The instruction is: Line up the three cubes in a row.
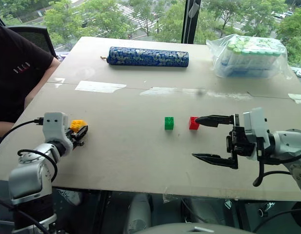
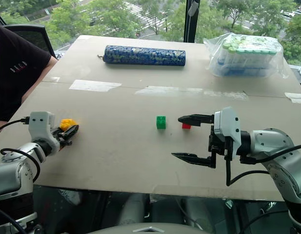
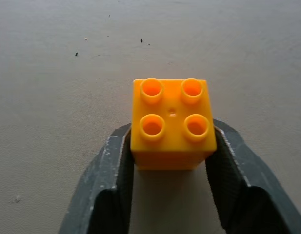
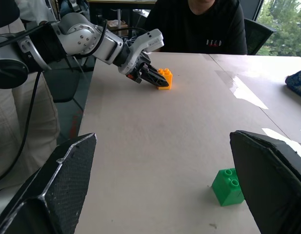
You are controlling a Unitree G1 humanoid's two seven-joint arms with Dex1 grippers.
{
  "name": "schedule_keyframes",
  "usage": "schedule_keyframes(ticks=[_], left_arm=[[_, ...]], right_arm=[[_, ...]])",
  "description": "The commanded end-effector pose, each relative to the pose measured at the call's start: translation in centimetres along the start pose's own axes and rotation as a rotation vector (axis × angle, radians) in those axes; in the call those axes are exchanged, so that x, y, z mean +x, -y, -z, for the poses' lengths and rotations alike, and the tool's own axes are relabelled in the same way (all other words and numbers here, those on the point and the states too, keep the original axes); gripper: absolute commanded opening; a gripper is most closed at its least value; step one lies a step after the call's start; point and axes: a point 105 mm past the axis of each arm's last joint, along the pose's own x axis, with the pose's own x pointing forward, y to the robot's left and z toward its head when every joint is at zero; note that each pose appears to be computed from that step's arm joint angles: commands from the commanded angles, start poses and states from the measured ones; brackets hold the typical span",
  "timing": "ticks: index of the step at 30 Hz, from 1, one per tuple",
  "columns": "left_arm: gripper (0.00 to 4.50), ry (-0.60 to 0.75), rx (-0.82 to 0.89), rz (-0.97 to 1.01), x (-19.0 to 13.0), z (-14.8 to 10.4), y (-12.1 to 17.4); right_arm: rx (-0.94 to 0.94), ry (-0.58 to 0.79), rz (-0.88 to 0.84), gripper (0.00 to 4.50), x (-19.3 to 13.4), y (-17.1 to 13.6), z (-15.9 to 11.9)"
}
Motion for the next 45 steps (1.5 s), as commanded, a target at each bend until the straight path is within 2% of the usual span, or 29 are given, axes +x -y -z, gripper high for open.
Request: schedule_keyframes(ticks=[1, 2, 6, 9, 15, 19, 29, 45], left_arm=[[1.24, 0.135, 0.073, 0.108, 0.0, -2.6, 1.0], [1.24, 0.162, 0.083, 0.152, 0.1, -3.1, 1.5], [1.24, 0.252, 0.251, 0.620, 0.2, -4.3, 6.6], [1.24, 0.165, 0.334, 0.903, 1.0, -4.1, 8.6], [1.24, 0.025, 0.618, 1.231, 3.0, -4.8, 11.4], [1.24, 0.002, 0.691, 1.298, 4.3, -5.8, 13.4], [1.24, -0.001, 0.817, 1.363, 5.1, -6.0, 16.0], [1.24, -0.010, 0.909, 1.382, 5.3, -5.8, 16.8]], right_arm=[[-0.054, 0.005, 0.036, 4.50, -0.6, 0.0, -1.0], [-0.051, 0.003, 0.042, 4.50, -0.6, 0.0, -1.0], [-0.056, 0.001, 0.134, 4.50, -1.3, 0.5, -0.7], [-0.064, -0.011, 0.232, 4.50, -2.2, 1.4, -0.5], [0.007, -0.074, 0.241, 4.50, -3.9, 0.7, 0.1], [0.006, -0.129, 0.263, 4.50, -4.5, 0.1, 0.8], [0.009, -0.161, 0.300, 4.50, -5.1, -0.4, 1.4], [0.011, -0.164, 0.313, 4.50, -5.1, -0.6, 1.5]])
